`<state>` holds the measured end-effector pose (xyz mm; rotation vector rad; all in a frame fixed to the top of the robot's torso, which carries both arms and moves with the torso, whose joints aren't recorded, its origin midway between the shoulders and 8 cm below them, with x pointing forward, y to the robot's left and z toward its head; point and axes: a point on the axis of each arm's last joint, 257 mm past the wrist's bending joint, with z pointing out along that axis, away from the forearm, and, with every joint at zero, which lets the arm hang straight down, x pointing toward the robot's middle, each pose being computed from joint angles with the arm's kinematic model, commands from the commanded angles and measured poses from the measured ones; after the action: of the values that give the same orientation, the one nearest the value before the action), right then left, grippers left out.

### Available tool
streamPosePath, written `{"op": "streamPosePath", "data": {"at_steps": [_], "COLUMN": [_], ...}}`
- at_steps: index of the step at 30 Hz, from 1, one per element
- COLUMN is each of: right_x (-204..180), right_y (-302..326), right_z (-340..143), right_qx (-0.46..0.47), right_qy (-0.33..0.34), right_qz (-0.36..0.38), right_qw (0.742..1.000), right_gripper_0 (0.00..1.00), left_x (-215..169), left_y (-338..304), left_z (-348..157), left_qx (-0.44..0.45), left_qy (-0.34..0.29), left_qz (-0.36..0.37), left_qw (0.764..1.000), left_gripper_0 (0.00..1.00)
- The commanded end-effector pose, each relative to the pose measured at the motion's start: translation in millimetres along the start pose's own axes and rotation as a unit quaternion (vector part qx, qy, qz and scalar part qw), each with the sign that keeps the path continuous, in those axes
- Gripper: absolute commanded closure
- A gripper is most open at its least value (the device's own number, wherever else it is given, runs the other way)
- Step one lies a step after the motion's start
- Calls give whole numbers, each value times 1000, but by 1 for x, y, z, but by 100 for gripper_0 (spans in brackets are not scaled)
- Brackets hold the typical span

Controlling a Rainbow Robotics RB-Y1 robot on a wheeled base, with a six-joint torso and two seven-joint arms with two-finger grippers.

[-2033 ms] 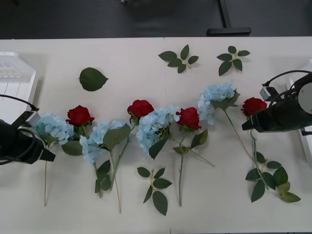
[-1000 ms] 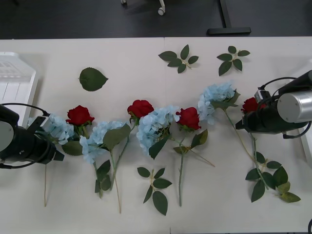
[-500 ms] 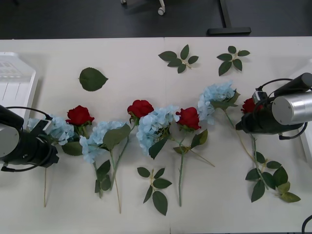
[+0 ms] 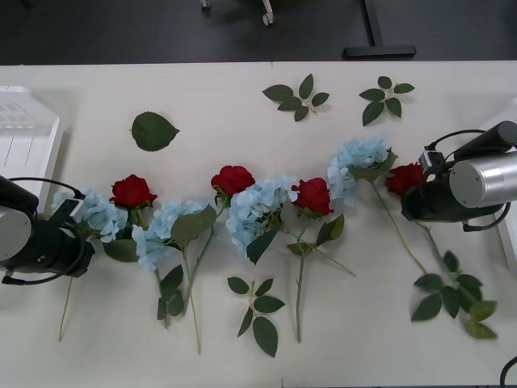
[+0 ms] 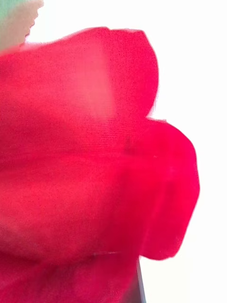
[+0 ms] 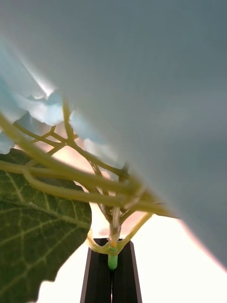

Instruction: Place the red flowers into the right box and the blue flowers into the left box. If a person shows an open palm, hand one flower to the person first, then continue sorting.

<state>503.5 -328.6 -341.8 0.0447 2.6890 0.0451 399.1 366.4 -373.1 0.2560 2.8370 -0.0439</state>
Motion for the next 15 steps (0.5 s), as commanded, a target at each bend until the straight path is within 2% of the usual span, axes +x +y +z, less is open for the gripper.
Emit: {"op": "streamPosePath", "data": {"at_steps": [1, 9, 15], "right_x": [-21, -28, -53], "right_y": [21, 30, 20], "right_z": [-6, -14, -47], "right_qx": [-12, -44, -37], "right_qy": [-21, -23, -49], "right_qz": [4, 33, 55], "right_qw": [1000, 998, 997], "right_gripper_0": [100, 100, 100], "left_x": [-37, -61, -89], "left_y": [5, 33, 77], "left_z": [-44, -124, -200], "left_qx": [-18, -73, -142], "left_qy": [-32, -51, -89], "left_qz": [63, 107, 104], "left_qw": [997, 990, 980], "left_gripper_0": [100, 100, 100]}}
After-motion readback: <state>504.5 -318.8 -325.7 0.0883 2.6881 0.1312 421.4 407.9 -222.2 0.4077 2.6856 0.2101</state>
